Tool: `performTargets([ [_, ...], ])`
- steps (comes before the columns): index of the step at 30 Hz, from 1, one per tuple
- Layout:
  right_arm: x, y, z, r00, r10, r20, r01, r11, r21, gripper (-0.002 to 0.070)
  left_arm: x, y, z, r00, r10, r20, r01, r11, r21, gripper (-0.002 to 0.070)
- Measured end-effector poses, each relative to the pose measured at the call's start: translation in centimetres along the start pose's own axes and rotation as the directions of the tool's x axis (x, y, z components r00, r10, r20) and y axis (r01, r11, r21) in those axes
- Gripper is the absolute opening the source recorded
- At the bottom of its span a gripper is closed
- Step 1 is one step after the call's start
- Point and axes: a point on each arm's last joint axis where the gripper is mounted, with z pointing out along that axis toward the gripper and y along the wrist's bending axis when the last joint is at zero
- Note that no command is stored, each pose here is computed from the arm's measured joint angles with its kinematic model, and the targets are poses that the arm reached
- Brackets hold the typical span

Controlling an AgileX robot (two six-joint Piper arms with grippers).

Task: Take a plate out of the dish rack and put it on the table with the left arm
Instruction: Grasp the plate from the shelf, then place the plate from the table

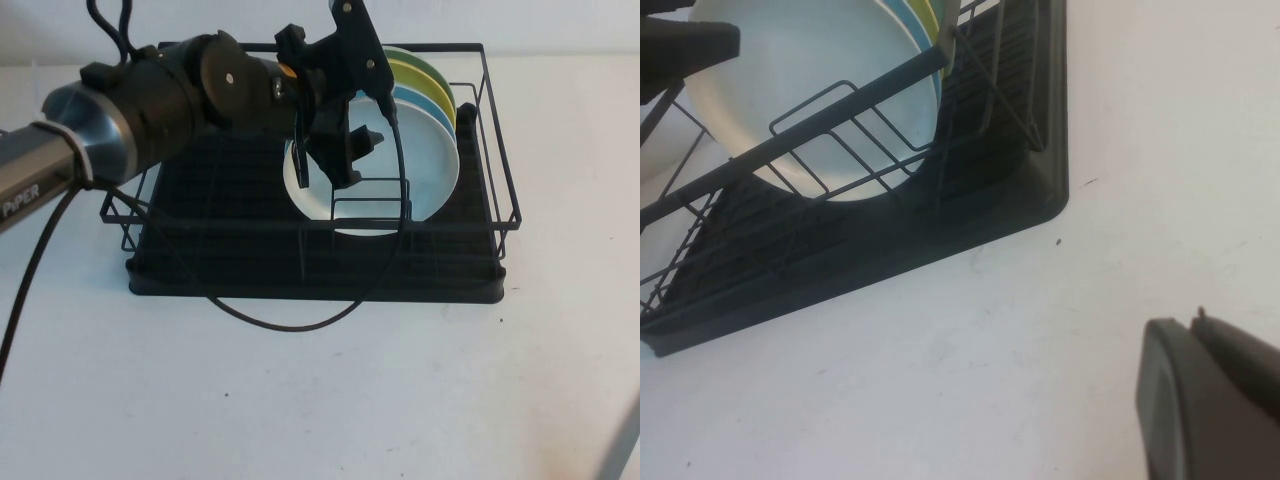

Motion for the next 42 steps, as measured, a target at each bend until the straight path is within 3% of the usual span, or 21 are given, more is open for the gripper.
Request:
performTargets([
  [8,0.0,0.0,0.0,1.000,0.000,0.000,0.000,1.000,0.000,-0.0020,0.7,-0.4,1.4,1.000,-0.007,-0.012,0.007,1.000,-0.012,0.0390],
  [18,0.0,0.0,0.0,1.000,0.000,0.000,0.000,1.000,0.000,-0.0020,0.9,-0.1,1.7,1.000,-0.008,-0.006,0.008,0.999,-0.048,0.0081],
  [26,0.0,0.0,0.0,1.000,0.000,0.000,0.000,1.000,0.000,-0.0020,-0.2,0.6,0.0,0.999,0.045,0.017,-0.044,0.997,-0.067,0.0065],
  [36,0.0,0.0,0.0,1.000,0.000,0.000,0.000,1.000,0.000,-0.0020,-4.9,3.8,-9.8,0.985,0.100,0.139,-0.065,0.970,-0.233,0.0056],
  [39,0.0,0.0,0.0,1.000,0.000,0.000,0.000,1.000,0.000,-0.0020,-6.0,3.9,-13.1,0.982,0.061,0.178,-0.022,0.977,-0.212,0.0056],
  [42,0.0,0.0,0.0,1.000,0.000,0.000,0.000,1.000,0.000,-0.0020,-6.8,3.7,-16.3,0.973,-0.069,0.221,0.106,0.981,-0.160,0.0056],
])
